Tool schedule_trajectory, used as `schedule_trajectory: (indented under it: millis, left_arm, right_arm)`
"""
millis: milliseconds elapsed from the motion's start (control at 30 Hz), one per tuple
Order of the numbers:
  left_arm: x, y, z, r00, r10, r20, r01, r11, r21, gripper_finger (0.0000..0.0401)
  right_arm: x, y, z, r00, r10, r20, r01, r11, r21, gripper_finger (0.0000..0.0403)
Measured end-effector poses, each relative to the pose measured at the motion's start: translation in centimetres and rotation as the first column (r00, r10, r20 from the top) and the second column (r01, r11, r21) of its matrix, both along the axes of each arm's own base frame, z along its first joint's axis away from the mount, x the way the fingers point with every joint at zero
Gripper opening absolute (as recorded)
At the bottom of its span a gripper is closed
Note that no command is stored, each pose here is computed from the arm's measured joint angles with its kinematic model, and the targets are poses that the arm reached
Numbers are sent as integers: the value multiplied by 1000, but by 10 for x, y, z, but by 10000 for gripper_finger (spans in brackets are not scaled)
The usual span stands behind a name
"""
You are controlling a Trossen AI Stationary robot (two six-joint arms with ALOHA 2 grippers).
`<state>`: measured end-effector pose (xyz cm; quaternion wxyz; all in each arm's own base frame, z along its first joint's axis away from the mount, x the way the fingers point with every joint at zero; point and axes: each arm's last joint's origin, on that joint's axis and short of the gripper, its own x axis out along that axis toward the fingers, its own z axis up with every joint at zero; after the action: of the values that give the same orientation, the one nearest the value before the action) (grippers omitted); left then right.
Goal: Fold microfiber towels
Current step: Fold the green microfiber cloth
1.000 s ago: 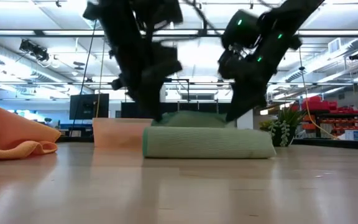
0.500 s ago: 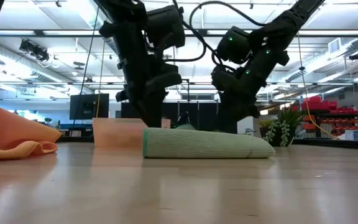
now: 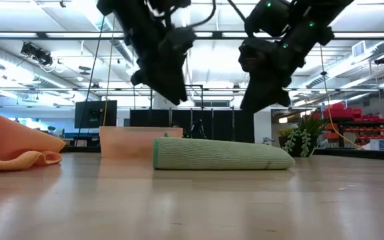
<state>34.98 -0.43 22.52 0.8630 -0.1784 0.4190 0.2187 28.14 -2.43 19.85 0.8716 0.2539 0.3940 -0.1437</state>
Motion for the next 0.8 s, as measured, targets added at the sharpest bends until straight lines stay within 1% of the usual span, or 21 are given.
schedule_trajectory:
  millis: [33,67,133,200,233,367,433,467,500,533,567,633,800]
  left_arm:
    - [3,-6,-4,1000,-16,4,16,1000,0,115]
    - [8,-11,-7,999,-28,36,28,1000,-2,100]
    - [13,-21,-16,998,-50,34,50,999,-8,65]
    - [19,-30,-22,996,-61,63,62,998,-17,23]
    - [20,-34,-27,997,-56,53,57,998,-26,12]
    - [25,-51,-43,998,-50,42,53,996,-67,14]
    - [25,-58,-54,998,-55,11,55,996,-71,8]
    - [29,-62,-57,998,-50,30,52,995,-84,7]
    - [28,-64,-63,999,-52,10,53,995,-89,6]
    - [27,-65,-70,999,-46,-21,44,995,-88,7]
    - [30,-67,-74,999,-39,-7,38,995,-96,9]
    - [30,-66,-85,998,-32,-46,28,996,-90,10]
    - [34,-62,-94,998,-25,-60,20,996,-82,6]
  right_arm:
    - [2,7,-5,1000,18,-5,-18,1000,-5,82]
    - [2,12,-11,999,33,-16,-33,999,-9,58]
    - [5,20,-23,997,60,-41,-60,998,-9,18]
    - [8,20,-30,997,65,-45,-66,998,-12,9]
    - [10,19,-34,997,66,-47,-67,998,-14,8]
    - [16,13,-52,992,86,-90,-88,996,-23,5]
    - [17,10,-58,990,87,-112,-90,996,-23,5]
    - [17,10,-60,989,85,-122,-88,996,-21,5]
    - [17,10,-63,987,84,-135,-87,996,-19,5]
    - [17,10,-65,987,80,-141,-83,996,-15,5]
    - [16,10,-68,985,78,-154,-81,997,-12,5]
    - [16,12,-73,982,75,-175,-77,997,-7,4]
    - [16,25,-79,978,45,-205,-47,999,-6,4]
